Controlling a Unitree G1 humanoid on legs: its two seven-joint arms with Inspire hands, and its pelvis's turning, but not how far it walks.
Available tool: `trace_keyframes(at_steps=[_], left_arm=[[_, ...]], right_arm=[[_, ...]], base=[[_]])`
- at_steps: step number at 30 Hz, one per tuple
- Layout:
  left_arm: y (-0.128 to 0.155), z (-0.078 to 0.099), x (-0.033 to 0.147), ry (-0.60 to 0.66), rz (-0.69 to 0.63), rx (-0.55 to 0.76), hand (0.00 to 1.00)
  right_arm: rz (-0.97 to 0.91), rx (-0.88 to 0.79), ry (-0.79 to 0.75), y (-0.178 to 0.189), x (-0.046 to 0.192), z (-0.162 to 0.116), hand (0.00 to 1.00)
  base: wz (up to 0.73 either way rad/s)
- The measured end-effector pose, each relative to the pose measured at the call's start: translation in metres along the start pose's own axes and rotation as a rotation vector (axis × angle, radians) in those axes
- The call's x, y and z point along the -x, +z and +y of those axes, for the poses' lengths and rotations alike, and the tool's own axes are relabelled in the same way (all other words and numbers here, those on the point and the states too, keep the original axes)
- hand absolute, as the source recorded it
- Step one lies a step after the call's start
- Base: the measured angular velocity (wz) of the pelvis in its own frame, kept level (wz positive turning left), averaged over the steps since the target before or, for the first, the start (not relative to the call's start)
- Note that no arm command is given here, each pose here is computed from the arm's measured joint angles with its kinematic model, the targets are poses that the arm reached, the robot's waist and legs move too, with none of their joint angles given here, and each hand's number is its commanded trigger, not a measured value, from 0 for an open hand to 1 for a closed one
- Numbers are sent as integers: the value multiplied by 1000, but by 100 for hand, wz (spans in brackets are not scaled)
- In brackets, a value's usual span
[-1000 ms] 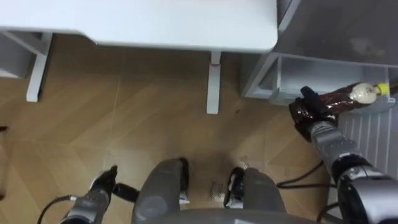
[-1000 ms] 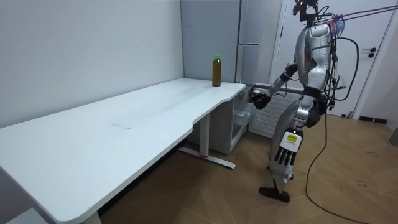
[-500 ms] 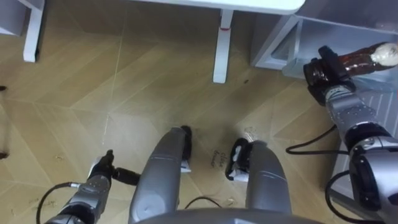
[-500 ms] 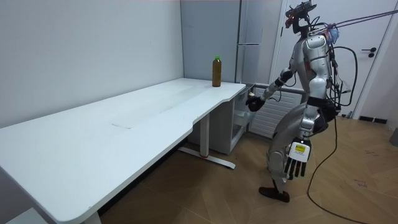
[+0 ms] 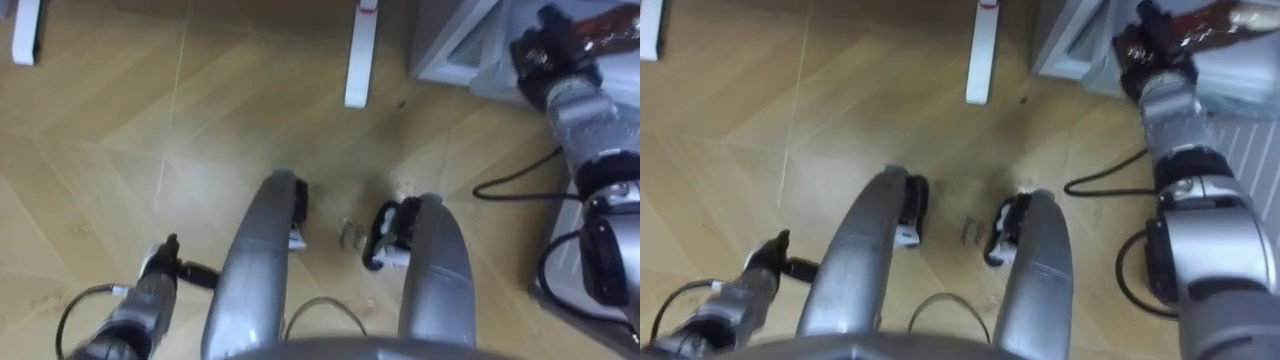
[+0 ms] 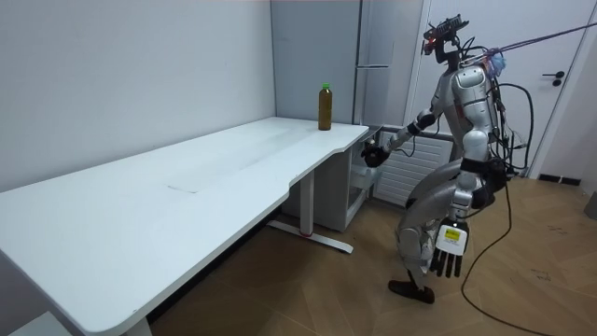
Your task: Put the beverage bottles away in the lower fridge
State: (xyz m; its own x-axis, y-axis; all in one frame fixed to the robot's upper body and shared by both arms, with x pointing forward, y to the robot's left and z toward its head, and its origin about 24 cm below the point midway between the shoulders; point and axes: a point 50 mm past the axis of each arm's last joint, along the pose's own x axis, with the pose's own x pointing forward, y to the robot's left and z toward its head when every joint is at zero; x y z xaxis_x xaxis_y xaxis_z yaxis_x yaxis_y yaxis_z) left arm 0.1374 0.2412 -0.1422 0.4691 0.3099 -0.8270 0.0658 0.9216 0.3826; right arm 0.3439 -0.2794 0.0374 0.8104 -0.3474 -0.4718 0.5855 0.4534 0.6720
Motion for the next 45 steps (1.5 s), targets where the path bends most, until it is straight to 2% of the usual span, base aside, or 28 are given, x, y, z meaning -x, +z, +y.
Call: trace_keyframes(at_steps=[1, 2, 18, 25, 35, 40, 45], left_arm=[[0, 1, 0, 9, -3, 12, 0], [-1, 1, 1, 13, -5, 16, 0], [-36, -1, 9, 6, 88, 7, 0], [-38, -1, 9, -4, 102, 53, 0], [-38, 0, 10, -3, 98, 53, 0], [-39, 1, 10, -1, 99, 62, 0], [-40, 0, 11, -7, 102, 61, 0]], right_arm=[[-6, -3, -1, 2, 0, 5, 98], [-8, -4, -1, 3, 0, 6, 0], [-55, -4, -89, 22, 1, 10, 0], [-58, -17, -94, 25, 1, 10, 0], [-55, -24, -107, 26, 0, 4, 0], [-103, -6, -84, 44, 1, 2, 0], [-89, 9, -102, 40, 1, -5, 0]], base=[[10], [0], [-1], [0], [-6], [-8], [-6]])
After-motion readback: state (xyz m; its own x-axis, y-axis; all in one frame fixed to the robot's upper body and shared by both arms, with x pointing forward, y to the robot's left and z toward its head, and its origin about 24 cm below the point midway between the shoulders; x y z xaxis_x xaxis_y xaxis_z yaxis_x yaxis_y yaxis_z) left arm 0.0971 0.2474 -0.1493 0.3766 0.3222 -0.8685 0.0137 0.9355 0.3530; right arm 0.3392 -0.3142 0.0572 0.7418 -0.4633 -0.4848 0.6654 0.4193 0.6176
